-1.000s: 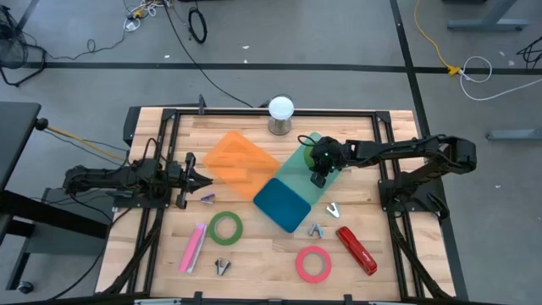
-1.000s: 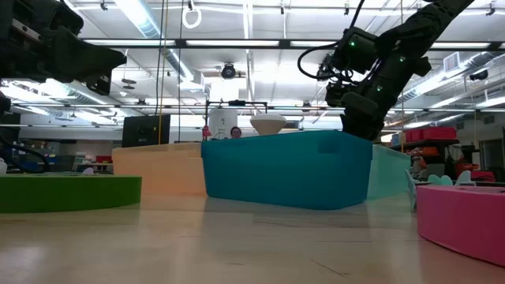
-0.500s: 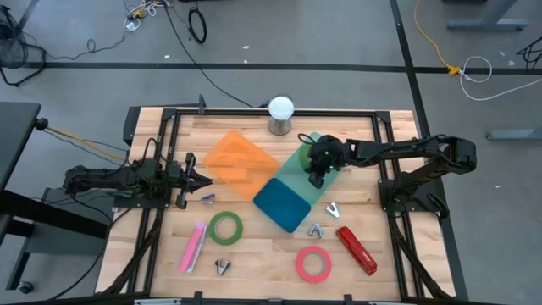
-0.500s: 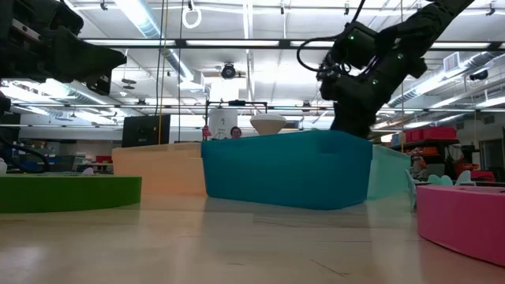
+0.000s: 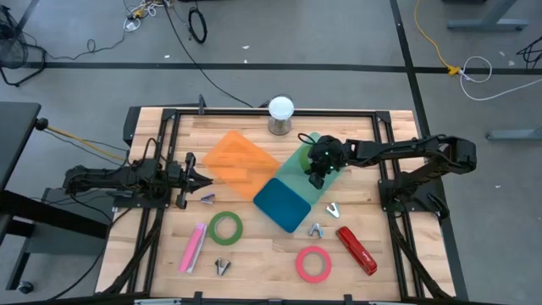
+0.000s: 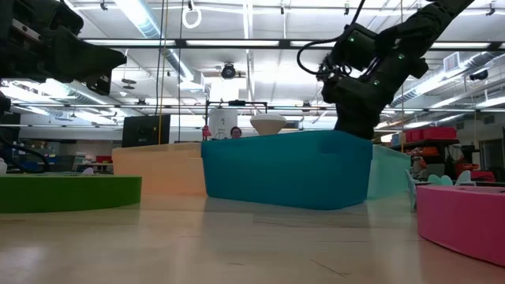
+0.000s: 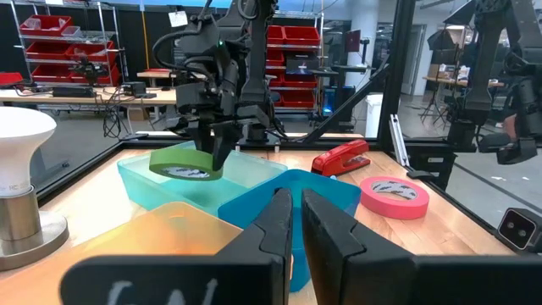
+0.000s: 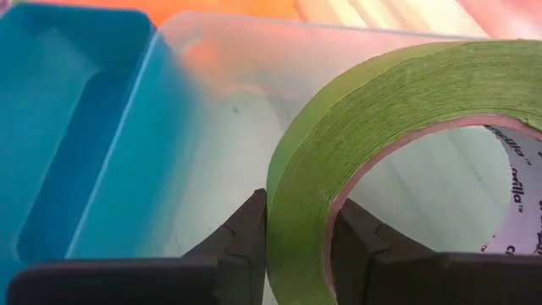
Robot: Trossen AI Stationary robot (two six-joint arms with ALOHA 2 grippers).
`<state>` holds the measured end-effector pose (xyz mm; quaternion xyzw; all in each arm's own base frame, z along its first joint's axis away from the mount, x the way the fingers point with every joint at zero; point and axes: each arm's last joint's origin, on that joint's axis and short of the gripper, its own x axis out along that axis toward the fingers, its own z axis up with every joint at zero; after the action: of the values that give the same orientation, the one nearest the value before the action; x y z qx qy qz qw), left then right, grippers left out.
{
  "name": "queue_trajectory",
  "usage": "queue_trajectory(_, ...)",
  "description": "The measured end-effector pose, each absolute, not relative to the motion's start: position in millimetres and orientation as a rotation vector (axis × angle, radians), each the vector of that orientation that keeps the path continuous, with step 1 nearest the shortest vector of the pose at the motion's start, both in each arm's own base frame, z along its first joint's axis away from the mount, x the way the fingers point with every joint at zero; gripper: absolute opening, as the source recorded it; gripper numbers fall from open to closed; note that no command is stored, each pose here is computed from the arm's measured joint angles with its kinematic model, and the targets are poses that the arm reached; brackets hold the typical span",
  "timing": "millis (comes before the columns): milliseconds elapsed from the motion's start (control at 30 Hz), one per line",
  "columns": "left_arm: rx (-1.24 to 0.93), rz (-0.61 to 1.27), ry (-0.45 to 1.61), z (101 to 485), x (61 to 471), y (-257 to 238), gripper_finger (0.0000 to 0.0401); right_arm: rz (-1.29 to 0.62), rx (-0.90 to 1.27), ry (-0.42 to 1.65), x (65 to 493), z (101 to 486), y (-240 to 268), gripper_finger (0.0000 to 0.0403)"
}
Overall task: Pick and place Stapler, Stapler remover, tape
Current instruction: Put the right green tape into the green bin
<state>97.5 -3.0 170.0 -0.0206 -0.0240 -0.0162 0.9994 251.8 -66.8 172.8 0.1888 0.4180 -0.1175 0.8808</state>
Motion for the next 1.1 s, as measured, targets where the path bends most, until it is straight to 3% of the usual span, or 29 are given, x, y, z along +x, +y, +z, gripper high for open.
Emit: queue_trajectory(1100, -0.041, -0.033, -0.048, 170.0, 97.5, -3.0, 0.0032, -0.276, 0.375, 0.908, 248.8, 170.6, -67.0, 0.0092)
